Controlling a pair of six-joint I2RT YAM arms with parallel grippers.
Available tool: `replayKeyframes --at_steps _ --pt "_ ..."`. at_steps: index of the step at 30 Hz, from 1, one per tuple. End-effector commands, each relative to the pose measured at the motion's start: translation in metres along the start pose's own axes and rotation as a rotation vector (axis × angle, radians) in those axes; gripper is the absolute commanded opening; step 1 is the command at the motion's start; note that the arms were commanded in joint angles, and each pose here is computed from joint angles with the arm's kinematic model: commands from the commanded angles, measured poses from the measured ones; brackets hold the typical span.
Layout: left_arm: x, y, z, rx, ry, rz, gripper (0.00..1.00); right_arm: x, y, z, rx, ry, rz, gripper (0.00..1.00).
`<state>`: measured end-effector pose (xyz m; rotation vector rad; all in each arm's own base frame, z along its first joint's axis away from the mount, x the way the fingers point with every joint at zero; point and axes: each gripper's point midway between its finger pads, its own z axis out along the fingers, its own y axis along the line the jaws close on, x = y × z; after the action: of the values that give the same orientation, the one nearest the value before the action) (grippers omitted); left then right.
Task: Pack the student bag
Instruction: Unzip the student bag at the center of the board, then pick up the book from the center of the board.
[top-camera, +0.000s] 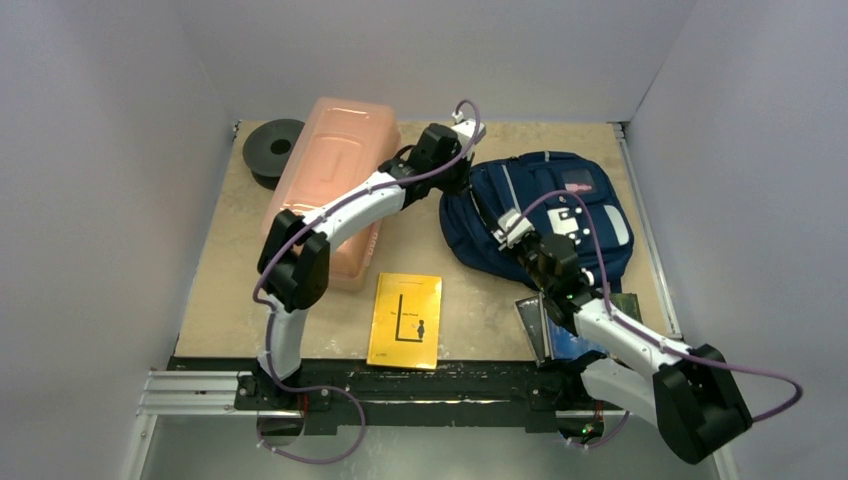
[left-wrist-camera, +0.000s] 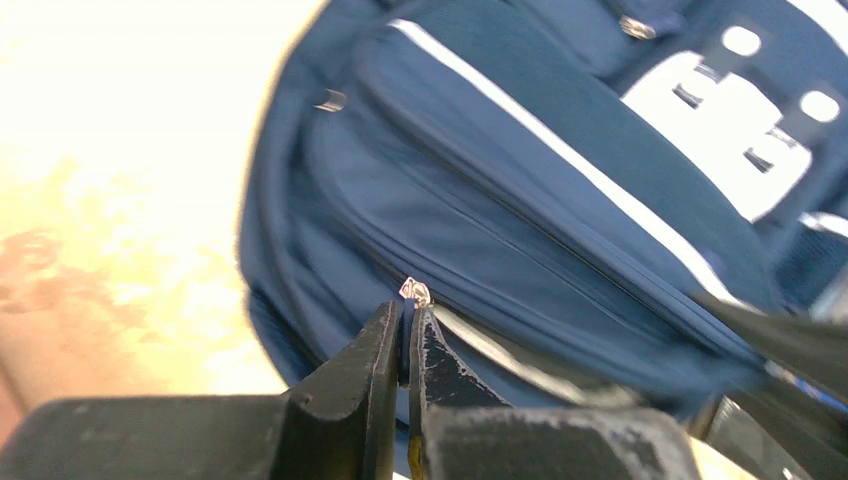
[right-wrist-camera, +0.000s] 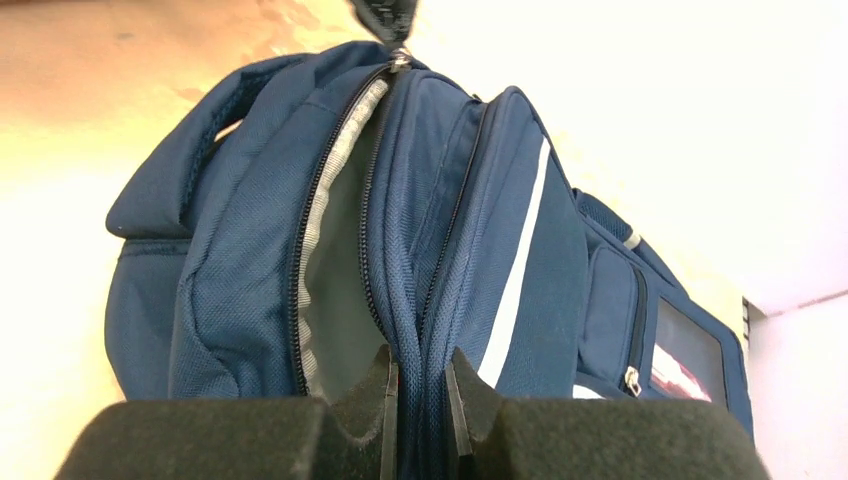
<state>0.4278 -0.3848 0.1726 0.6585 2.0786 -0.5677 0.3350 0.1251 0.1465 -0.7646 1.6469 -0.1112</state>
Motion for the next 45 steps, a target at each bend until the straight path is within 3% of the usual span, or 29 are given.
replayKeyframes --at_steps 1,6,12,19,20,23,24,25,26,28,29,30,31,34,39,42,45 --pt "-0.025 0.062 0.013 -0.216 -0.010 -0.046 0.00 -0.053 -0.002 -0.019 -0.030 -0.295 -0.010 0.00" --pt "-0.033 0.090 0.033 -0.280 -0.001 -0.075 0.00 -0.049 -0.020 -0.027 0.001 -0.353 0.060 0.00" --pt "-0.038 0.080 0.070 -0.143 -0.022 -0.104 0.00 -0.061 -0.033 -0.031 -0.014 -0.422 0.120 0.00" --pt "-0.051 0.080 0.061 -0.091 -0.024 -0.085 0.00 -0.062 -0.040 -0.029 -0.014 -0.432 0.162 0.00" --pt "-0.055 0.084 0.053 -0.096 -0.024 -0.088 0.01 -0.060 -0.042 -0.028 -0.007 -0.418 0.164 0.00" --pt "-0.076 0.084 0.013 -0.107 -0.030 -0.108 0.30 -0.050 -0.054 -0.018 0.040 -0.328 0.191 0.00" --pt "-0.086 0.081 -0.006 -0.112 -0.035 -0.122 0.37 -0.046 -0.057 -0.013 0.046 -0.282 0.198 0.12" --pt "-0.096 0.079 -0.028 -0.125 -0.043 -0.146 0.56 -0.040 -0.055 -0.008 0.029 -0.230 0.200 0.28" --pt "-0.105 0.075 -0.053 -0.129 -0.045 -0.170 0.69 -0.036 -0.049 -0.003 0.000 -0.188 0.219 0.41" --pt "-0.114 0.061 -0.099 -0.115 -0.049 -0.199 0.78 -0.022 -0.050 0.007 0.022 -0.076 0.323 0.64" --pt "-0.113 0.056 -0.119 -0.114 -0.047 -0.221 0.79 -0.017 -0.050 0.012 0.019 -0.020 0.371 0.93" --pt "-0.114 0.049 -0.142 -0.103 -0.056 -0.246 0.80 -0.015 -0.051 0.016 0.030 0.021 0.421 0.98" --pt "-0.102 0.045 -0.157 -0.096 -0.037 -0.276 0.81 -0.012 -0.060 0.019 0.115 0.082 0.505 0.99" --pt "-0.082 0.017 -0.201 0.001 -0.047 -0.326 0.82 -0.036 -0.036 0.022 0.049 0.181 0.624 0.99" --pt "-0.008 -0.030 -0.254 0.219 -0.023 -0.378 0.82 -0.078 0.047 -0.013 -0.290 0.258 0.832 0.99" --pt "0.051 -0.033 -0.284 0.195 -0.013 -0.424 0.81 -0.080 0.116 -0.039 -0.584 0.335 1.052 0.99" --pt "0.109 -0.034 -0.290 0.156 0.008 -0.503 0.80 -0.075 0.185 -0.058 -0.709 0.462 1.132 0.99"
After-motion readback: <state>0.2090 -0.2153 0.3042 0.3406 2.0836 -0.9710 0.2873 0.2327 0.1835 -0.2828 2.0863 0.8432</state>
